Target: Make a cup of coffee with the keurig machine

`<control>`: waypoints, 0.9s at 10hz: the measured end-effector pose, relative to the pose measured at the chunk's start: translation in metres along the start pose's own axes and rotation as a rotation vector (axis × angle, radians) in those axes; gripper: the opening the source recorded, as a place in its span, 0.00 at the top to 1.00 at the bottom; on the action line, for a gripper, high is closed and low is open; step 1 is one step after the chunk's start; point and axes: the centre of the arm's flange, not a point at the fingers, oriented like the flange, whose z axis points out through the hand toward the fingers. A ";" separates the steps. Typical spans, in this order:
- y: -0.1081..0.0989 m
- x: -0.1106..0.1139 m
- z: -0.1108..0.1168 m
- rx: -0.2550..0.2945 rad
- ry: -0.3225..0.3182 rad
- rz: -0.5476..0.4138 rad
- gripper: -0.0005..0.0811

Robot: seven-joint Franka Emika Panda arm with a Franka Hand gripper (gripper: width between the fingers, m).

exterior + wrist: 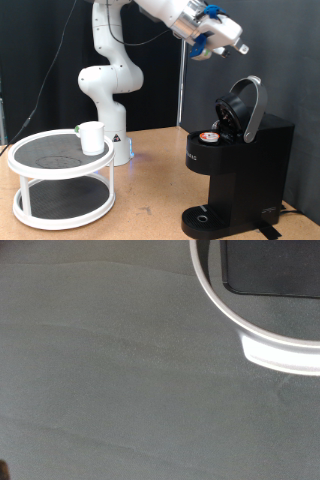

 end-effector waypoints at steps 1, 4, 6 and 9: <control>-0.001 0.001 0.000 0.000 0.001 -0.002 0.09; 0.009 -0.003 0.006 -0.051 0.064 0.067 0.09; 0.024 -0.019 0.020 -0.029 0.076 0.064 0.09; 0.052 -0.040 0.051 -0.007 0.141 0.001 0.09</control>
